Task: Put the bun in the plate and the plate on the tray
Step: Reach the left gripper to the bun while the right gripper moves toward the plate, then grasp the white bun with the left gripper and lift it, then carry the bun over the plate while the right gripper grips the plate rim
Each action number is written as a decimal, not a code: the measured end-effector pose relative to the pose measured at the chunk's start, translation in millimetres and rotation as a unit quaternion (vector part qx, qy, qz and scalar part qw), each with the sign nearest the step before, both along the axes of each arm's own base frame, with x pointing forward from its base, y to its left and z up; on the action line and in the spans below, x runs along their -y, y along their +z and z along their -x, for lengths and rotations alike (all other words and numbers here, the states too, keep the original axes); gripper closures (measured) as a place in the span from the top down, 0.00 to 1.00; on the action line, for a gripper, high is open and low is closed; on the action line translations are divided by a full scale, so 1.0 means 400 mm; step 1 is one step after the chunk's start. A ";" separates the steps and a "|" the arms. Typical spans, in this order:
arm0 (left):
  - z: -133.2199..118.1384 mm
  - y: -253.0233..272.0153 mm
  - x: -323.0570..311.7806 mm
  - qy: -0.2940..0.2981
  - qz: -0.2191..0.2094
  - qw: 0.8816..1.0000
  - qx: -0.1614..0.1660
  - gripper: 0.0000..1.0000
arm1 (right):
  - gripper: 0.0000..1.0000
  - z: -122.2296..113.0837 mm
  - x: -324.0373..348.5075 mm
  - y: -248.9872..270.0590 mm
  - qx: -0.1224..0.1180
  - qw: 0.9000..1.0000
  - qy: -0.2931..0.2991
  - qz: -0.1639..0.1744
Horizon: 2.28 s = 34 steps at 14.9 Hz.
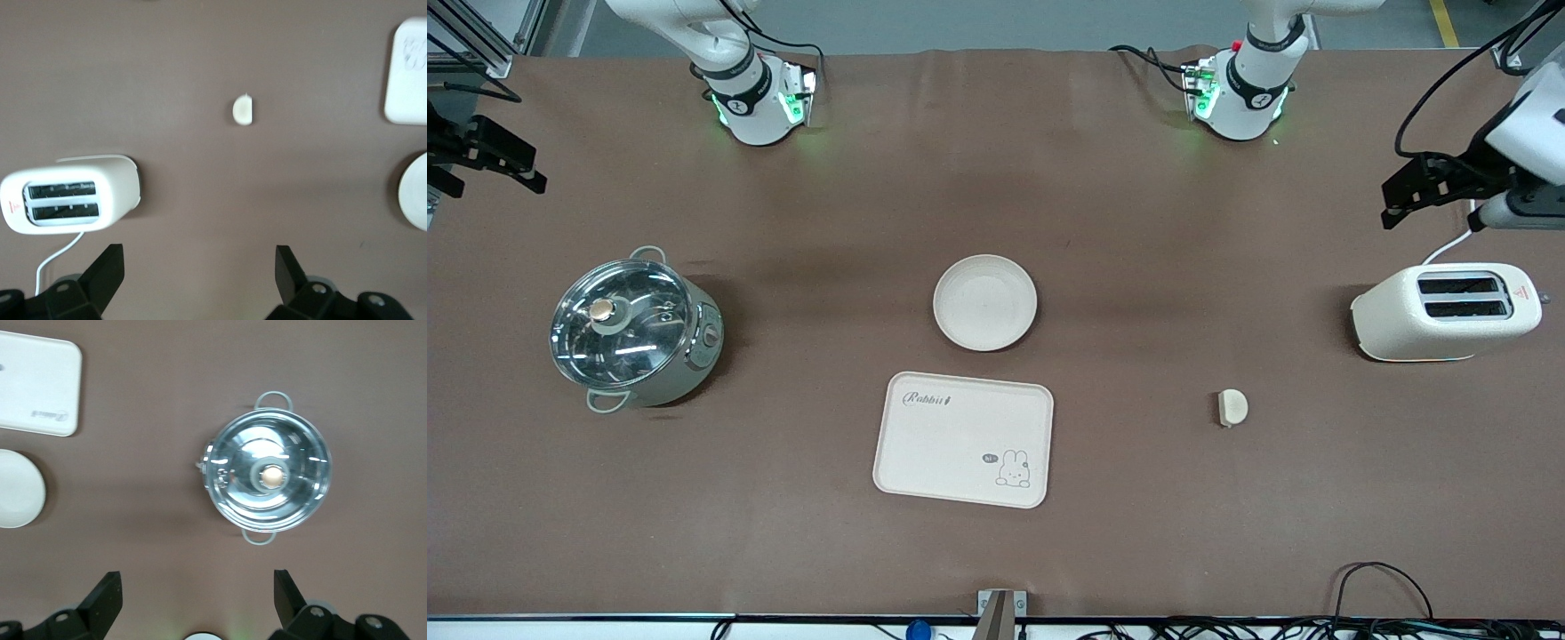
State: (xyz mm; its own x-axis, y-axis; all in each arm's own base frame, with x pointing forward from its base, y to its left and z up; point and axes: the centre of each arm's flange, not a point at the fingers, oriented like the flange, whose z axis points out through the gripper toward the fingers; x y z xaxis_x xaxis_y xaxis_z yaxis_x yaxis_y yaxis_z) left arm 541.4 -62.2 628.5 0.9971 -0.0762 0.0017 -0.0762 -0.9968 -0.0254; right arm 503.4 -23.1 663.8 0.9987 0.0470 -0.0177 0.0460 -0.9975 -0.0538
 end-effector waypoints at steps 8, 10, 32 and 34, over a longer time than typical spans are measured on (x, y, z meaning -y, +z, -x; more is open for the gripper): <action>-0.276 -0.797 0.062 0.026 -0.004 0.999 -0.025 1.00 | 1.00 -0.166 -0.436 -0.344 -0.031 0.999 0.025 -0.014; -0.269 -0.917 0.070 0.032 0.002 0.999 -0.001 1.00 | 1.00 -0.185 -0.546 -0.455 -0.040 0.999 0.029 -0.007; -0.063 -0.956 0.646 0.124 0.098 0.987 0.023 0.18 | 1.00 0.088 -0.710 -0.963 -0.024 0.988 -0.078 -0.127; 0.024 -0.925 0.817 0.153 0.094 0.984 0.004 0.18 | 1.00 0.091 -0.723 -0.959 -0.015 0.988 -0.081 -0.134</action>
State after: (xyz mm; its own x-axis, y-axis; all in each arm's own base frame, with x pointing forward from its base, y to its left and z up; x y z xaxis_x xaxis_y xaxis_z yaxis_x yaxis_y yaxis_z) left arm 532.0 -389.1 258.4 0.9731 0.2302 -0.0058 0.2281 -0.9601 0.1616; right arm 467.1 266.2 280.1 0.9927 -0.1072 -0.0554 -0.1193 -0.9414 -0.3155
